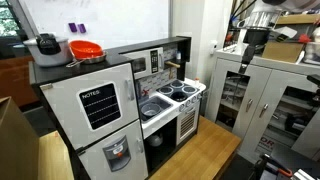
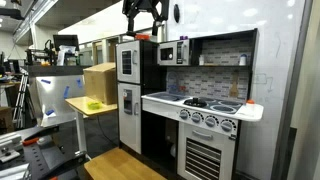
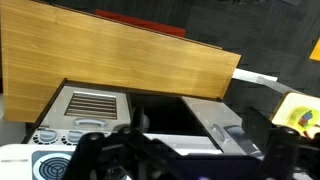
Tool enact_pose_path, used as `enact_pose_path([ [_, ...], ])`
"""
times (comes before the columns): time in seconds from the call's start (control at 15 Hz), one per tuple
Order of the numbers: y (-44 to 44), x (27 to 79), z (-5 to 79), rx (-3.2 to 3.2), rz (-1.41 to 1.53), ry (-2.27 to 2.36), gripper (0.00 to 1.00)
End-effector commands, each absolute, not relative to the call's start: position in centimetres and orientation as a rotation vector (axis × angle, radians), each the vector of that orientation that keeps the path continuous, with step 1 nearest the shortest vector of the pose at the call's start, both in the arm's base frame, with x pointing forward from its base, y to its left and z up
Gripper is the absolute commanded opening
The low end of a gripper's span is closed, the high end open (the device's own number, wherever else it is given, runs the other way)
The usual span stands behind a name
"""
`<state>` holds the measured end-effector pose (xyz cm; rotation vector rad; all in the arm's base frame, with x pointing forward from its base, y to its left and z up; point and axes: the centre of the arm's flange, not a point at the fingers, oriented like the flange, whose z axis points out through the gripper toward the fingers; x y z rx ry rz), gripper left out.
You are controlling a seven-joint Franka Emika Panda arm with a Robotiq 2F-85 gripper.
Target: Remove the wooden spoon from the shelf on the right side of the microwave and place it on the stove
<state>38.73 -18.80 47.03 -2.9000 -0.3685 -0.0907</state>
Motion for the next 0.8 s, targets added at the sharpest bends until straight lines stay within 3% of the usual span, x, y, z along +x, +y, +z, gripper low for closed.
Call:
enact_pose_path([
  [0.0, -18.8, 38.7, 47.0, -2.900, -0.091, -0.369, 1.00],
  [0.27, -19.9, 39.6, 47.1, -2.910, -0.098, -0.400, 1.00],
  [0.73, -21.2, 47.6, 47.7, -2.990, -0.374, -0.696, 1.00],
])
